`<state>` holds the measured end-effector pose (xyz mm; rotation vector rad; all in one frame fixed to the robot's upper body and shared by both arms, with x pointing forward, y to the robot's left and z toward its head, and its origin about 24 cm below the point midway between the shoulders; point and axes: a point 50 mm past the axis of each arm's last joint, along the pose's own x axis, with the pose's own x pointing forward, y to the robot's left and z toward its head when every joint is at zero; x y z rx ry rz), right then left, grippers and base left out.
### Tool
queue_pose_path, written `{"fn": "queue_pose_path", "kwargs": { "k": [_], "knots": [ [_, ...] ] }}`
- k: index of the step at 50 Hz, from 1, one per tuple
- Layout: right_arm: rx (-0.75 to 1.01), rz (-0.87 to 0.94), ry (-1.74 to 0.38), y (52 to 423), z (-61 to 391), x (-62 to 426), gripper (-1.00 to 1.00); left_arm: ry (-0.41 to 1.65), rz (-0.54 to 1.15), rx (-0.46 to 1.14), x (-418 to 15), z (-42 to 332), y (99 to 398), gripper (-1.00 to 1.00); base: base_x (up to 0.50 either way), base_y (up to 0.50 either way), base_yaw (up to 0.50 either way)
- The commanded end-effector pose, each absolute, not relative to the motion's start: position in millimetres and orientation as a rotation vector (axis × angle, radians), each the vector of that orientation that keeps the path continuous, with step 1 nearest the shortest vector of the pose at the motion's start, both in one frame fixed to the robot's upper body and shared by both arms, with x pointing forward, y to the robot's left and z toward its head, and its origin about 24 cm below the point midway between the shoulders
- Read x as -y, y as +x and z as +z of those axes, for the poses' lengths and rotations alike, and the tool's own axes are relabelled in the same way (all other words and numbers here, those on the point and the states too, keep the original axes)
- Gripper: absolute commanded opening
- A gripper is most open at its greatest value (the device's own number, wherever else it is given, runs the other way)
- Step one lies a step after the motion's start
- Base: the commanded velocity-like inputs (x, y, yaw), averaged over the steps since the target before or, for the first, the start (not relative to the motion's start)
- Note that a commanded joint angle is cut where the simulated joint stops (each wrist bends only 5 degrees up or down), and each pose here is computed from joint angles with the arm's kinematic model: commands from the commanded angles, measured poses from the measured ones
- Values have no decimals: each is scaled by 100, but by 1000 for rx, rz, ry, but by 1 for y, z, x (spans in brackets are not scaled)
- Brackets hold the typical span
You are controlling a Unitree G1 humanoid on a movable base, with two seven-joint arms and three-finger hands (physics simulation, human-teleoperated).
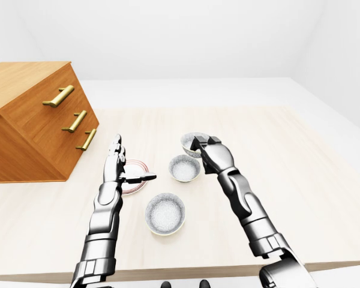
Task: Stack the bowl at the front on the bowl in the middle.
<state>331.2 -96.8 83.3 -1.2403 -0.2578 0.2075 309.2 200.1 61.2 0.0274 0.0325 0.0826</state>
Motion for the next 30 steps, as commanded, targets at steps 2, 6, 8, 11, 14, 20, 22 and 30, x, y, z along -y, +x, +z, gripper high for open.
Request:
{"fn": "queue_pose_path", "kwargs": {
  "k": [2,6,8,11,14,20,22,30],
  "knots": [
    [303,172,-1308,306,81,97,-100,27,80,-33,-199,61,309,100,0,0,0],
    [306,177,-1313,303,79,95,-100,27,80,-34,-199,61,309,100,0,0,0],
    [313,179,-1316,302,78,93,-100,27,80,-34,-199,61,310,100,0,0,0],
    [319,176,-1325,303,77,91,-100,27,79,-34,-199,61,310,100,0,0,0],
    [325,179,-1334,302,75,88,-100,26,80,-35,-199,61,310,100,0,0,0],
    [342,197,-1338,299,73,79,-100,27,78,-37,-198,60,310,100,0,0,0],
    [342,202,-1341,298,71,78,-100,27,79,-37,-198,60,309,100,0,0,0],
    [347,209,-1359,298,66,74,-100,28,77,-38,-198,60,309,100,0,0,0]
  ]
}}
